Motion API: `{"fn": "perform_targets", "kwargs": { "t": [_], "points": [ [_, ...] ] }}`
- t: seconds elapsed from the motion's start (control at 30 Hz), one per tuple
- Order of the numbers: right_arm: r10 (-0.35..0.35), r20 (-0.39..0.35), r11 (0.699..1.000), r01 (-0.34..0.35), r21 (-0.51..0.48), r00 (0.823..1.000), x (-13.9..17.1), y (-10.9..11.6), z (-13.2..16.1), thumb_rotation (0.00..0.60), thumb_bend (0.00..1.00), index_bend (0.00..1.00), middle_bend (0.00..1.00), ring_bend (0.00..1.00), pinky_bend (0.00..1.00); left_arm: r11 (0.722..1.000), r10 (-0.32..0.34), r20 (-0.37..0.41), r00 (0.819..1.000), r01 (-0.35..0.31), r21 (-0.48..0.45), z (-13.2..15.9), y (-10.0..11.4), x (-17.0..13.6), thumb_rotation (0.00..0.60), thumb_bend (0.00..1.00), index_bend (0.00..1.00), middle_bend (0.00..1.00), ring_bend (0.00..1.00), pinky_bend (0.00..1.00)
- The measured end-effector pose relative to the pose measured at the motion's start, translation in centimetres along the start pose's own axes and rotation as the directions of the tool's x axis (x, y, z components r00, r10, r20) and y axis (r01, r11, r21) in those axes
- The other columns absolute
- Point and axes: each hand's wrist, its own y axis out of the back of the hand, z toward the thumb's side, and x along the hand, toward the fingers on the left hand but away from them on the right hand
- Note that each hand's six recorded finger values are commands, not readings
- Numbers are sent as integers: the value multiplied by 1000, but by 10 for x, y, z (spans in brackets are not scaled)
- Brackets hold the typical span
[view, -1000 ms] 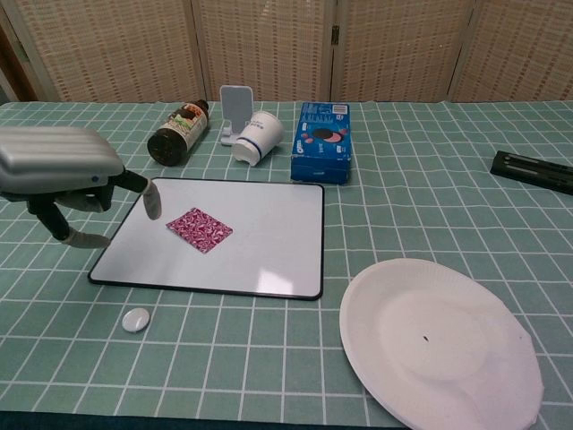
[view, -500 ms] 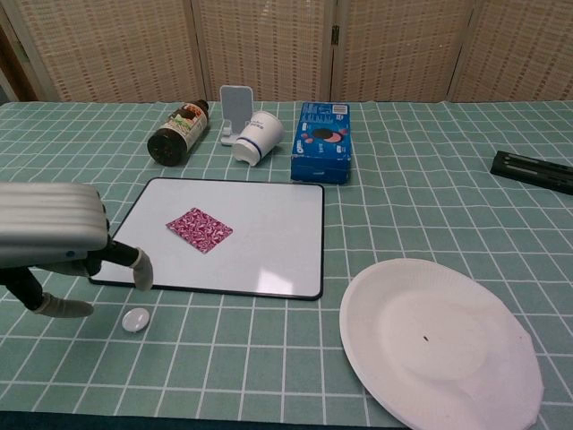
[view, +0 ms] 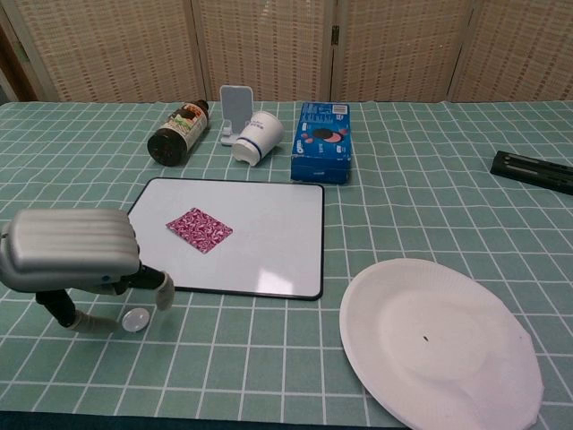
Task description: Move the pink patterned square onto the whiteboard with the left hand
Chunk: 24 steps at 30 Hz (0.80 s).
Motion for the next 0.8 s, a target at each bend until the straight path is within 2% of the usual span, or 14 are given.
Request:
{"fn": "perform_targets", "kwargs": {
  "t": [0.8],
  "points": [
    [-1,12,1000,1,0,1000,2,-1,-4,600,188,204,263,229,269,1000,-6,-21,1000,6,-12,-4,-11,10,600,285,402,994,962,936]
  ]
}}
